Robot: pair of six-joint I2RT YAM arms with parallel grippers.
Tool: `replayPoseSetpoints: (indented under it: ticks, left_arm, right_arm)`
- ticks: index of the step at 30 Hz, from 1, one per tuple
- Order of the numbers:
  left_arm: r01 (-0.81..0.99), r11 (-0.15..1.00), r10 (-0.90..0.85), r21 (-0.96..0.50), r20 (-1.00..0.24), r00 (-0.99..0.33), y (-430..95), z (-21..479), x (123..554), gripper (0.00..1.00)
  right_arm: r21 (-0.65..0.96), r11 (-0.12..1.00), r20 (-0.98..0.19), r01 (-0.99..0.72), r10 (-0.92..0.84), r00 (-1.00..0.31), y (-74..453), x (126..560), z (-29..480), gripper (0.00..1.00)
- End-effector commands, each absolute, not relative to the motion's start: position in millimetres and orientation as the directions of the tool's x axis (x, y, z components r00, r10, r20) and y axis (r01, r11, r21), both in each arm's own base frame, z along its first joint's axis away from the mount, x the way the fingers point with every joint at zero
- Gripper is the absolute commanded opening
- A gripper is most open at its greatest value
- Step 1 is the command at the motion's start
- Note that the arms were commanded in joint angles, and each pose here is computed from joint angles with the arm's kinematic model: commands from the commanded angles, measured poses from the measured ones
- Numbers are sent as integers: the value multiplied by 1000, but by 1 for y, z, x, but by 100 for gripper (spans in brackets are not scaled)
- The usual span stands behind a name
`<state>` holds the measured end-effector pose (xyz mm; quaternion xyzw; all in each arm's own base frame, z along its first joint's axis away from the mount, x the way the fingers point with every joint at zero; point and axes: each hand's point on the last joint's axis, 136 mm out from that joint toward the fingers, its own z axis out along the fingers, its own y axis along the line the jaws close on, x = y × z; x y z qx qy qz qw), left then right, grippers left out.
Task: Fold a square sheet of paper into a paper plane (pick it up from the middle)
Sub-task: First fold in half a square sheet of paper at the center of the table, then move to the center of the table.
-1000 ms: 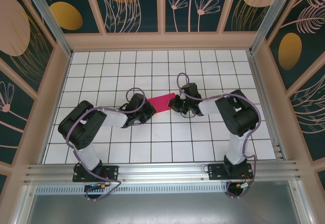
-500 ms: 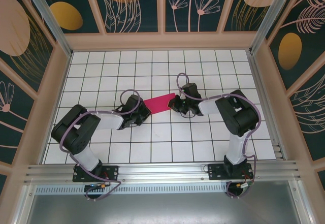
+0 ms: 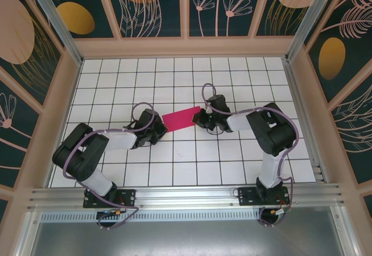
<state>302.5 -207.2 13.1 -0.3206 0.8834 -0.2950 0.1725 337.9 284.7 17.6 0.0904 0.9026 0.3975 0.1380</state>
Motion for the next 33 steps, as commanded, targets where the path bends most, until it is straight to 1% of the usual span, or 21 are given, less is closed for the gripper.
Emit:
replayPoseSetpoints:
  ticks: [1,6,9,12,14,17,21,26,29,33]
  left_arm:
    - [-478,718,-636,-505,-198,-746,-175,10,298,8]
    - [-391,772,-575,-501,-289,-765,-167,48,325,17]
    - [-366,795,-551,-484,-325,-769,-157,63,336,25]
    - [-358,813,-537,-459,-353,-767,-146,71,344,33]
    - [-367,815,-539,-448,-355,-764,-139,72,347,39]
    - [-388,807,-554,-446,-344,-758,-130,70,350,45]
    - [-407,796,-573,-448,-339,-747,-119,69,352,54]
    - [-425,789,-582,-443,-319,-748,-114,63,349,59]
    - [-432,783,-588,-447,-307,-748,-114,59,346,60]
    - [-429,781,-587,-454,-300,-752,-116,58,344,61]
  right_arm:
    - [611,784,-150,108,249,-957,261,322,-17,0]
    - [592,806,-267,-7,188,-945,272,348,20,0]
    - [564,821,-329,-85,130,-935,291,352,41,0]
    - [533,835,-363,-138,79,-928,312,352,49,4]
    - [520,839,-365,-160,49,-930,328,350,47,6]
    - [505,844,-354,-182,10,-935,350,348,38,8]
    - [491,845,-346,-210,-31,-938,377,348,31,9]
    - [472,849,-318,-236,-86,-944,399,344,16,9]
    - [473,844,-302,-253,-114,-946,405,339,9,9]
    - [455,833,-279,-315,-202,-939,406,323,1,9]
